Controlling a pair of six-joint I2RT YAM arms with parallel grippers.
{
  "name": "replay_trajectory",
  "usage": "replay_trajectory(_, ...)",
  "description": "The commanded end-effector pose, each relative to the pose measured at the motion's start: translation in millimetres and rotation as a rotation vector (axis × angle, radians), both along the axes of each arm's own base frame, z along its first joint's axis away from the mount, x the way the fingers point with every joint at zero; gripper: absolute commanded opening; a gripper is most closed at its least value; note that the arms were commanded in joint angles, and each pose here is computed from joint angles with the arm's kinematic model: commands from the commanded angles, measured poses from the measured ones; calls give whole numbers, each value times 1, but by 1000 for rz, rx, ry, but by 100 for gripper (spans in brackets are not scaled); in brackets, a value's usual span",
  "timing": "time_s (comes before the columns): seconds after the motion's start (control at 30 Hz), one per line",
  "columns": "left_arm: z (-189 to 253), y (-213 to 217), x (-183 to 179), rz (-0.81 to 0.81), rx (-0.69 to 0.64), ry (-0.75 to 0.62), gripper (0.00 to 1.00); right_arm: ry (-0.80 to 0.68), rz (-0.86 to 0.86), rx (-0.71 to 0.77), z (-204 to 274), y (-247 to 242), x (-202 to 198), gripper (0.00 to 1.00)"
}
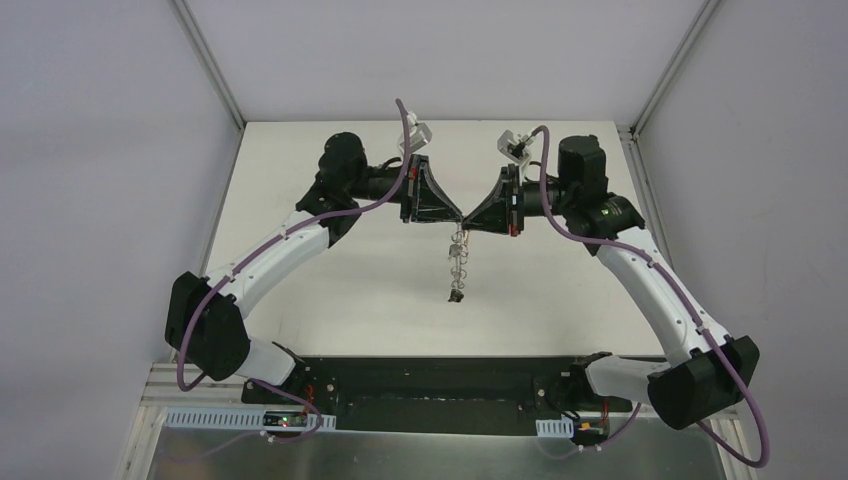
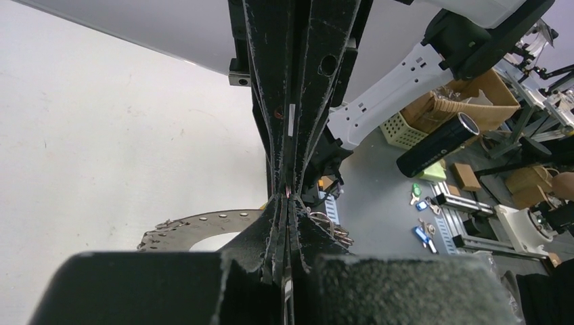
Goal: Put the keys on the keyring
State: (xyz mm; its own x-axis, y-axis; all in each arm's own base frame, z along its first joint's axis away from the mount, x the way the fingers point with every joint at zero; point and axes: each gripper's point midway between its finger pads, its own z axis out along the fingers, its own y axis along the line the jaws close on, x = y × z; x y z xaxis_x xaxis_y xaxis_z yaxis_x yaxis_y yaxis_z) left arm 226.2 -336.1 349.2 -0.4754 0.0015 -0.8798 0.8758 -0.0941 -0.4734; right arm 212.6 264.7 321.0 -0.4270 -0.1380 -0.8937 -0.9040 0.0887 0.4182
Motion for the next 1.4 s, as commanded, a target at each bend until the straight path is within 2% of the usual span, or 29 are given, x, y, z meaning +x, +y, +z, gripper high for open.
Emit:
replay_trajectory(0.0,16,9,-3,-18,-14,-113,7,-142,-18,-84,8,-4,-2,0)
replay_trajectory(0.17,-2,20,-4,4,110,-236,37,-175,14,-207,-7,4,-10,0)
replay_trajectory(0.27,-2,21,-2,-6,142,-284,44,-151,33,-224,-16,9,-10,0)
replay_trajectory(0.4,-12,23,-8,-44,197,-356,48,-136,42,-234,-22,14,-11,0)
replay_trajectory(0.57,-26,23,-18,-92,258,-401,46,-124,52,-234,-22,18,-11,0)
replay_trajectory(1.1,-37,9,-12,-113,290,-433,35,-97,70,-228,-29,22,-15,0)
replay_trajectory(1.37,-37,7,-12,-115,282,-414,19,-93,67,-233,-32,21,-15,0)
